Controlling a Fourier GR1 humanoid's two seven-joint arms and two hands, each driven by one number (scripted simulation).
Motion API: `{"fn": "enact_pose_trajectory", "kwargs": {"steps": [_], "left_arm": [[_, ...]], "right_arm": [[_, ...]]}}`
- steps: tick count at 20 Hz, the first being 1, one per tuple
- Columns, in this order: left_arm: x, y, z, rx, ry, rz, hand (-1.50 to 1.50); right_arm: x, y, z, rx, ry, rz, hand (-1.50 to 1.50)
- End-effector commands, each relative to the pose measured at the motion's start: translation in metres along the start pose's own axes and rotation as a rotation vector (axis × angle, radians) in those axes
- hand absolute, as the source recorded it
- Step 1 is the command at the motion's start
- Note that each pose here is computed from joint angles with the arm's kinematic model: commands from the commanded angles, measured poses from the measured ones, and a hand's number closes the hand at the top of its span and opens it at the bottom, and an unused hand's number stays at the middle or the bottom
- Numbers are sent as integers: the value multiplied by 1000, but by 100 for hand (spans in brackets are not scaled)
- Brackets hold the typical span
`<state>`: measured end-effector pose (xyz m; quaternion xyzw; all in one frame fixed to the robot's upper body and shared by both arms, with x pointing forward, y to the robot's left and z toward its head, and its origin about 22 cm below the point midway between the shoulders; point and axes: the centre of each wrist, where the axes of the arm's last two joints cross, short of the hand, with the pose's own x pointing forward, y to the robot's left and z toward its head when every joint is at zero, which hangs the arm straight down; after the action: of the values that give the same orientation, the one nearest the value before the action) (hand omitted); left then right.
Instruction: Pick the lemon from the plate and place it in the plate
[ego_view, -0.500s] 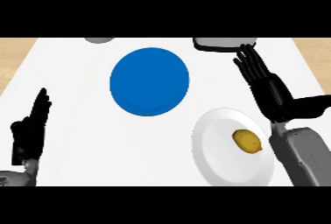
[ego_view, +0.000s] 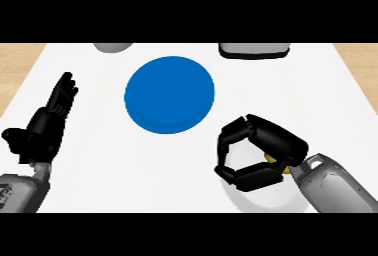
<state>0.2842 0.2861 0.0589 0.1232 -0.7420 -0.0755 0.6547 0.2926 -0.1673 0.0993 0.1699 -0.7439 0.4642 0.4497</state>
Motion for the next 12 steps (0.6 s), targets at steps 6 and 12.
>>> {"fn": "enact_pose_trajectory", "kwargs": {"steps": [6,12], "left_arm": [[39,12,-19,-84,-75,59,0],[28,1,-6,-104,-74,64,0]], "right_arm": [[-67,123,105,-138,-33,-186,-150],[-59,57,134,-229,-152,-98,-150]]}}
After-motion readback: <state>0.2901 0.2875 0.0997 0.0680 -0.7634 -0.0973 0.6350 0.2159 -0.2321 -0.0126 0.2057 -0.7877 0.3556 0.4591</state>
